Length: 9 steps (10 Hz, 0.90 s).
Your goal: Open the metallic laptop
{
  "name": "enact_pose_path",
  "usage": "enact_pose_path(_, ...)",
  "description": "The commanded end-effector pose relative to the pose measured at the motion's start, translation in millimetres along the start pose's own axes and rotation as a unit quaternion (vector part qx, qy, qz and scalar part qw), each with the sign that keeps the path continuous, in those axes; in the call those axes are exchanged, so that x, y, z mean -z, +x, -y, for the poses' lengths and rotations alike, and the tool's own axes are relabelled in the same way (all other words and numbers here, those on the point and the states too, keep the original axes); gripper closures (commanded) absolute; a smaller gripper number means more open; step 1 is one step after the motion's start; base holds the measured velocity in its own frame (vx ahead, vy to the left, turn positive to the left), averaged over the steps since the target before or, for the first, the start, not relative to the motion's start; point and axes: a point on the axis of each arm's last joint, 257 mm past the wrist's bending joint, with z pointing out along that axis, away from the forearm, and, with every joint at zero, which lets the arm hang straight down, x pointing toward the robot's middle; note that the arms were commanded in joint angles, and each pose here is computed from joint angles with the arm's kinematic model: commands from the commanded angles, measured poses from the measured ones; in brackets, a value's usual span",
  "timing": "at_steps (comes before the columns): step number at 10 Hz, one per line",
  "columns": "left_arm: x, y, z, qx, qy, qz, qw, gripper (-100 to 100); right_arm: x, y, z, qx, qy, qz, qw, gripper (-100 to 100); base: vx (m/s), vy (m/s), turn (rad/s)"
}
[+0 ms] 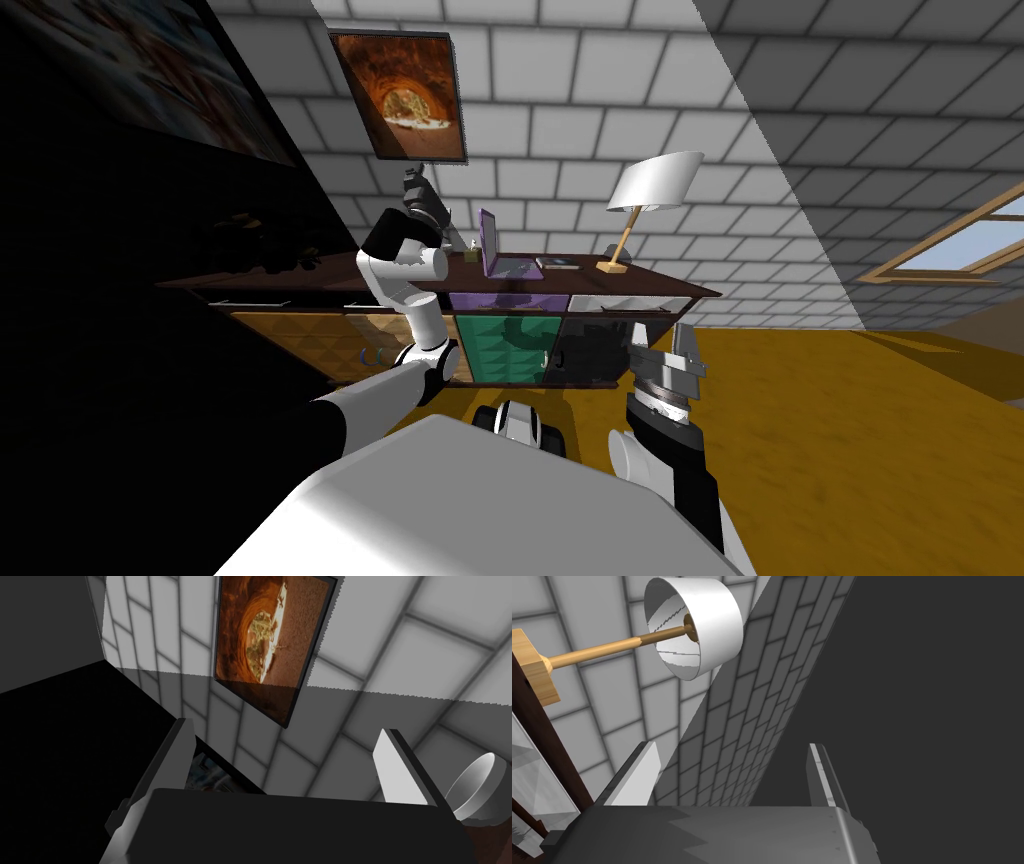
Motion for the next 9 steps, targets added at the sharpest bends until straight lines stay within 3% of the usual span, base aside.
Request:
enact_pose_path(1,-6.6,-1.5,0.8,0.018,-0.018,0.010,0.9996,-100,0.0,0.0,0.0,0.000,0.000,0.000,1.0000,0,0.022,-0.010,0.019)
enact_pose_path(3,-6.1,-3.6,-7.9,0.019,-0.036,0.015,0.9991,-100,0.0,0.0,0.0,0.000,0.000,0.000,1.0000,0,0.018,-0.007,0.007)
enact_pose_path(4,-10.4,-2.5,-2.8,0.035,-0.042,0.018,0.9984,-100,0.0,0.0,0.0,0.000,0.000,0.000,1.0000,0,0.021,-0.005,0.015)
enact_pose_path(5,-9.7,-3.9,-9.2,0.035,-0.054,0.022,0.9977,-100,0.0,0.0,0.0,0.000,0.000,0.000,1.0000,0,0.027,-0.005,0.012)
enact_pose_path(6,-13.7,-1.5,-3.9,0.051,-0.058,0.023,0.9967,-100,0.0,0.0,0.0,0.000,0.000,0.000,1.0000,0,0.033,-0.003,0.016)
enact_pose_path(8,-12.1,-3.6,-14.5,0.051,-0.079,0.028,0.9952,-100,0.0,0.0,0.0,0.000,0.000,0.000,1.0000,0,0.023,-0.006,0.003)
enact_pose_path(9,-15.0,-0.6,-13.1,0.067,-0.089,0.030,0.9933,-100,0.0,0.0,0.0,0.000,0.000,0.000,1.0000,0,0.019,-0.004,0.013)
